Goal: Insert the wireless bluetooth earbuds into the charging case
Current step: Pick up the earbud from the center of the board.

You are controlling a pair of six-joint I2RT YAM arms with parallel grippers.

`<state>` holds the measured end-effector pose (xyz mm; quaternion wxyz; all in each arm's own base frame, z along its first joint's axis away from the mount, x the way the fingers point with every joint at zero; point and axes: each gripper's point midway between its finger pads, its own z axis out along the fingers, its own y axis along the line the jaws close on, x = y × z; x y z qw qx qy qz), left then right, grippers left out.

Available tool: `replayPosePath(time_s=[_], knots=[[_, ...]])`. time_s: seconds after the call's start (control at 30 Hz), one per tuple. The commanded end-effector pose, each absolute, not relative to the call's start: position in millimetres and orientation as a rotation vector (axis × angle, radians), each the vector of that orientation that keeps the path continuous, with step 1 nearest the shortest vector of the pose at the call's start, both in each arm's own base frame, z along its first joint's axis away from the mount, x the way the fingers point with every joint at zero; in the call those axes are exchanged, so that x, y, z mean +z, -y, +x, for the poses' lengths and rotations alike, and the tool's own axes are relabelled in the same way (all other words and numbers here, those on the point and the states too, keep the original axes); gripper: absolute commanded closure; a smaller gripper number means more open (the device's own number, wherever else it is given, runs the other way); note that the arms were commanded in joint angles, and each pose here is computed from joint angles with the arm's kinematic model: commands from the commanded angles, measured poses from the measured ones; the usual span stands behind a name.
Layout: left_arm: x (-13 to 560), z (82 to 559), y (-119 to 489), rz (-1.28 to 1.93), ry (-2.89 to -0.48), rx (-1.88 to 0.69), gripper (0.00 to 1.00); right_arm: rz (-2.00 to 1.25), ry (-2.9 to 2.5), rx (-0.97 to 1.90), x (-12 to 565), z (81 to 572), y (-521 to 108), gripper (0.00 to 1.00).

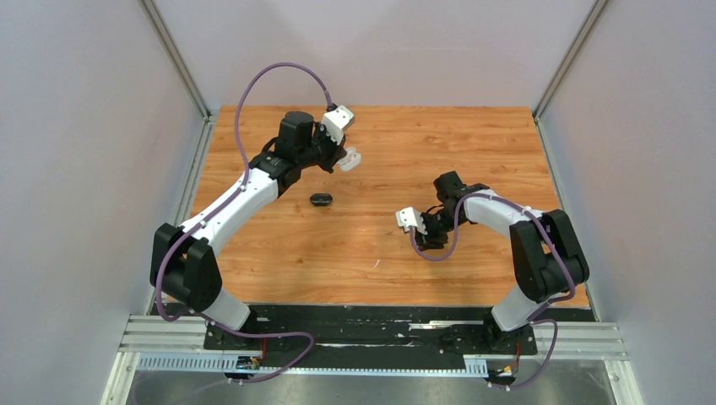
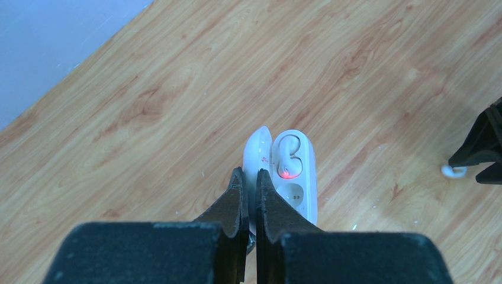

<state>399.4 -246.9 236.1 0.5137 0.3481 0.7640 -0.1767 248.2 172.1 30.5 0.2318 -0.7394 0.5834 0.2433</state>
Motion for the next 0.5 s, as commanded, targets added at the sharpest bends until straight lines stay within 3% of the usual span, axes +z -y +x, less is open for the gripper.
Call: replayPosePath(time_s=[0.0,0.47], knots=[[259.9,405.0,248.9,0.811,-1.768,-0.430,1.00,-2.034,-1.642,0.670,22.9,251.2,-173.9,0.62],[259.5,404.2,248.3,0.811,-1.770,-0.428,1.00,-1.972,-1.673,0.633,29.4,265.8,-179.3,0.64]])
